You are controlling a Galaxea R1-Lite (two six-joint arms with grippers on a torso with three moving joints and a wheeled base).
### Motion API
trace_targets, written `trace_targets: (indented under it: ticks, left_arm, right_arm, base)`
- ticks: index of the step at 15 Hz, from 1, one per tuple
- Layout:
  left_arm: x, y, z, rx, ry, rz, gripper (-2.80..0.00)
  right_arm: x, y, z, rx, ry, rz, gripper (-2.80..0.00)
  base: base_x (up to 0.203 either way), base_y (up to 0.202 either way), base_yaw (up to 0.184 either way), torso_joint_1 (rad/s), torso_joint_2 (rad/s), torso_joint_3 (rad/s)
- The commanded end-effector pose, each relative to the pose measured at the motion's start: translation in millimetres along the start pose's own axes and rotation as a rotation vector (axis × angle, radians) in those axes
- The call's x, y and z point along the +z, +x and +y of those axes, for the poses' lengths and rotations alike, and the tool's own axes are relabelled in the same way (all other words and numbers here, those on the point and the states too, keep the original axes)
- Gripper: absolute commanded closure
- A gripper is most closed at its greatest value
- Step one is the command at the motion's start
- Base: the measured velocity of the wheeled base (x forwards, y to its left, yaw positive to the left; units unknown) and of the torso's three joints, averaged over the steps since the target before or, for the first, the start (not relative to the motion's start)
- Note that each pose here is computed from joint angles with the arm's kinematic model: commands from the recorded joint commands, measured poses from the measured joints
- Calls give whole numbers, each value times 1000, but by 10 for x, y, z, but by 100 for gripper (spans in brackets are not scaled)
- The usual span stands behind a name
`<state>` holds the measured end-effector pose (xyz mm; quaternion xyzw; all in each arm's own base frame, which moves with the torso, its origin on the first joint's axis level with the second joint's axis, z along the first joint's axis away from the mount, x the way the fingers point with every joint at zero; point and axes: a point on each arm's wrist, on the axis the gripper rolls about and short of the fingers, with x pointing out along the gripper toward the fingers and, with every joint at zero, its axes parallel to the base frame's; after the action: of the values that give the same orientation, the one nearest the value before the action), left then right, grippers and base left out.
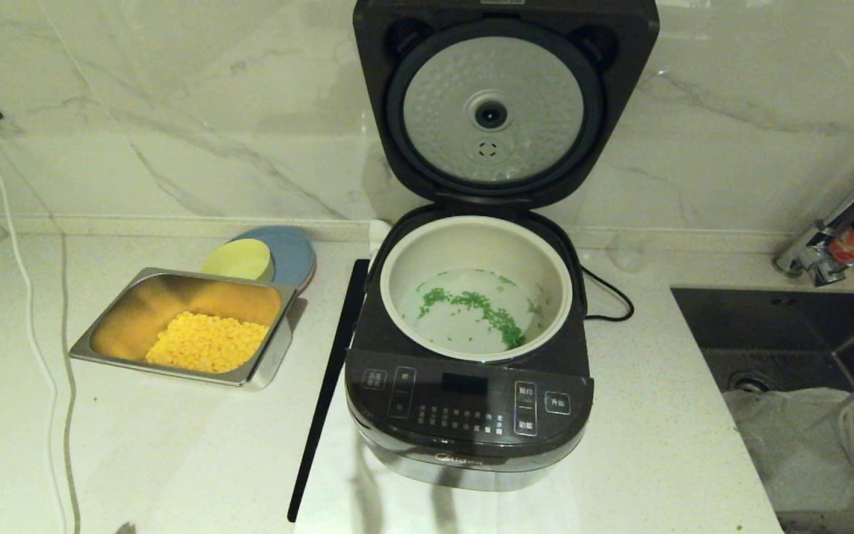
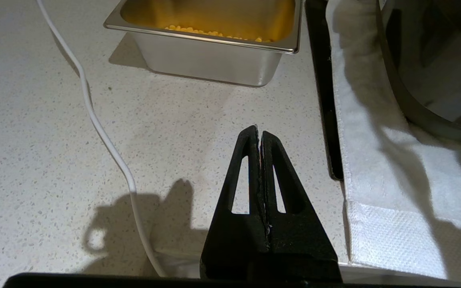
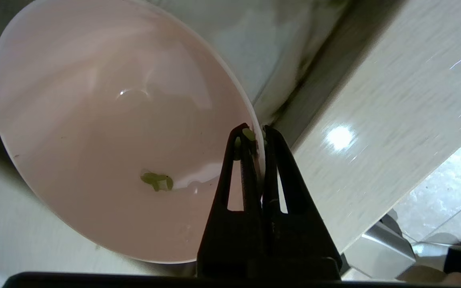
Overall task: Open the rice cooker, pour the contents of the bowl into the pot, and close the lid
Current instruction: Fill a bowl with water from the tap
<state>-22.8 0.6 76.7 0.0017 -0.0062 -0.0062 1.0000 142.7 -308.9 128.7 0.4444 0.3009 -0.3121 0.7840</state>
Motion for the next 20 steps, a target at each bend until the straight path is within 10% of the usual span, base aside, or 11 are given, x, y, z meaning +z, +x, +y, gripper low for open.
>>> trace_targets:
  ticks: [1,20]
  left_arm:
    - [-25,6,0,0,0,8,0]
    - [-25,6,0,0,0,8,0]
  right_arm:
    - [146,256,-206,-12,43,18,0]
    - [457,891,594,17,16,-71,0]
  base:
    - [0,0,0,0,0,0]
    - [0,0,0,0,0,0]
